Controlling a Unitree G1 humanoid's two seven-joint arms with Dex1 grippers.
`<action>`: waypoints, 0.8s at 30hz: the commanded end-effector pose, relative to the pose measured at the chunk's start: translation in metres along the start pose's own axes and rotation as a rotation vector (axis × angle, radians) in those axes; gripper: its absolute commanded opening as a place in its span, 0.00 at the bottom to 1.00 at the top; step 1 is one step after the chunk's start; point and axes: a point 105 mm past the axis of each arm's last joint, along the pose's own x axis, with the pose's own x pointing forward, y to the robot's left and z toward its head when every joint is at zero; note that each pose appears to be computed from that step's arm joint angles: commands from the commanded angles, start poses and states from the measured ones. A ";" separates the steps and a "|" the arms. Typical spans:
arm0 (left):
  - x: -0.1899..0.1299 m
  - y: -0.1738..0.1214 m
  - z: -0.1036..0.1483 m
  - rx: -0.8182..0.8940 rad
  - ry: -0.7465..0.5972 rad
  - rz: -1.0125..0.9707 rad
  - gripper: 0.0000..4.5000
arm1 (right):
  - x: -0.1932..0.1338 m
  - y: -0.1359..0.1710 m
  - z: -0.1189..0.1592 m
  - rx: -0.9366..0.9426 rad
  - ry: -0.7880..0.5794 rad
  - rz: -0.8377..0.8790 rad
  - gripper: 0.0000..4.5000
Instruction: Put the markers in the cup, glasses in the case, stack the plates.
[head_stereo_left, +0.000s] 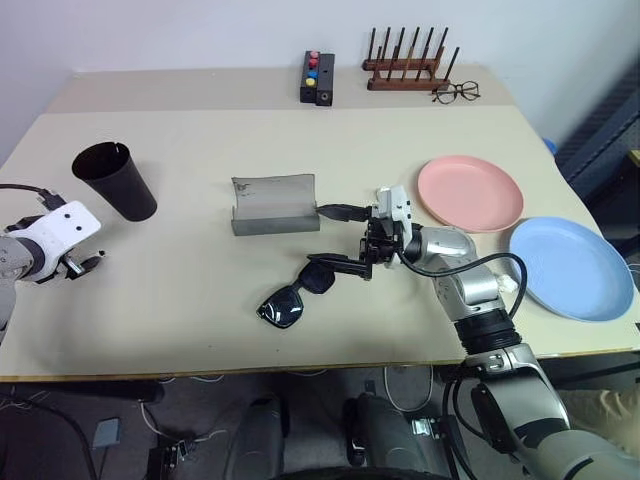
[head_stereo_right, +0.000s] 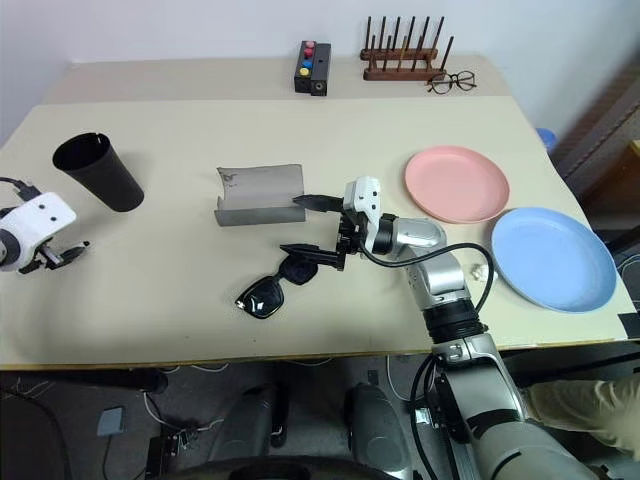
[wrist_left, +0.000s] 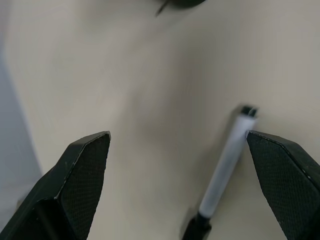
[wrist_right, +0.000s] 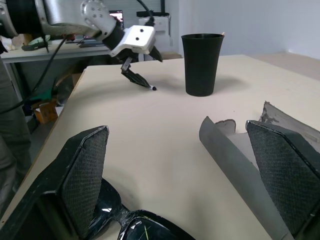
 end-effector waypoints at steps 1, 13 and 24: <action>-0.008 0.002 0.000 0.077 0.011 -0.086 0.99 | 0.000 0.001 0.014 -0.044 -0.030 0.005 1.00; -0.027 0.001 -0.015 0.083 0.107 -0.269 0.99 | -0.002 0.002 0.012 -0.037 -0.026 -0.010 1.00; -0.013 0.011 -0.009 0.218 0.151 -0.187 0.99 | -0.001 0.004 0.010 -0.027 -0.028 -0.010 1.00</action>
